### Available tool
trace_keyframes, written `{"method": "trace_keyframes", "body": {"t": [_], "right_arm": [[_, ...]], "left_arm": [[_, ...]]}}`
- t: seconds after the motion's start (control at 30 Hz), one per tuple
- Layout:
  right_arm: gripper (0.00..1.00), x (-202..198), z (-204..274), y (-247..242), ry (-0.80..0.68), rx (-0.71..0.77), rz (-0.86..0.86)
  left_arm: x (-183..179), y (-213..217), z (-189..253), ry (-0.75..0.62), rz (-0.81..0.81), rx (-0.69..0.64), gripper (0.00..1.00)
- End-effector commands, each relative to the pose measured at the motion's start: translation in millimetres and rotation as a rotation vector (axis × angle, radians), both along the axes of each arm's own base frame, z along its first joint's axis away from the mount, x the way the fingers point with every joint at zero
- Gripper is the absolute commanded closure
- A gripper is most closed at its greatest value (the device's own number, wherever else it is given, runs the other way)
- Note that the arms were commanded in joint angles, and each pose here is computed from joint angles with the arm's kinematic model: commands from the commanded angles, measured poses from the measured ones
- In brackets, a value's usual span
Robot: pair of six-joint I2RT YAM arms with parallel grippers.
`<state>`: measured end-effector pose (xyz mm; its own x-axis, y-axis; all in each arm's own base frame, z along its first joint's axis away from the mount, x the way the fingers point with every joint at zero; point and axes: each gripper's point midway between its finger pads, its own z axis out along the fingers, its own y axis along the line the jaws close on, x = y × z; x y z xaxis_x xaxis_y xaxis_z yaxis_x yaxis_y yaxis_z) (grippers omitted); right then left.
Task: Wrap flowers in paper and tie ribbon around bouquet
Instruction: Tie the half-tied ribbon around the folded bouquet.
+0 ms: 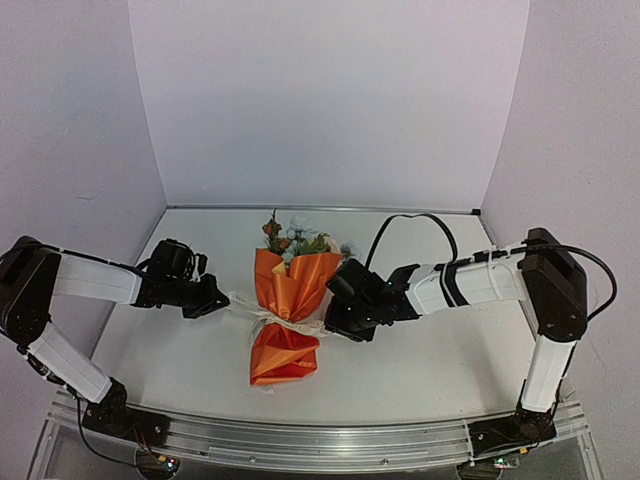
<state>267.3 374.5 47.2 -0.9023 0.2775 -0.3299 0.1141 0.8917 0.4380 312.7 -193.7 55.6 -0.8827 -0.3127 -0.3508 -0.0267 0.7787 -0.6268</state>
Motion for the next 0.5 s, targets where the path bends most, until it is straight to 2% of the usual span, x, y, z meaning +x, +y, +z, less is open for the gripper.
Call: {"method": "trace_keyframes", "body": {"t": [0.0, 0.3, 0.4, 0.47], "right_arm": [[0.69, 2.2, -11.6, 1.7, 0.025, 0.025, -0.044], [0.76, -0.4, -17.8, 5.9, 0.055, 0.052, -0.053], [0.84, -0.4, -16.6, 7.1, 0.055, 0.057, -0.051], [0.94, -0.3, -16.8, 6.7, 0.055, 0.057, -0.051]], "left_arm": [[11.2, -4.8, 26.4, -0.071, -0.005, -0.012, 1.0], [13.2, -4.4, 27.8, -0.075, 0.0, -0.009, 1.0], [14.3, -3.0, 29.3, -0.08, 0.009, -0.007, 1.0], [14.8, -2.0, 29.5, -0.082, 0.015, -0.003, 1.0]]}}
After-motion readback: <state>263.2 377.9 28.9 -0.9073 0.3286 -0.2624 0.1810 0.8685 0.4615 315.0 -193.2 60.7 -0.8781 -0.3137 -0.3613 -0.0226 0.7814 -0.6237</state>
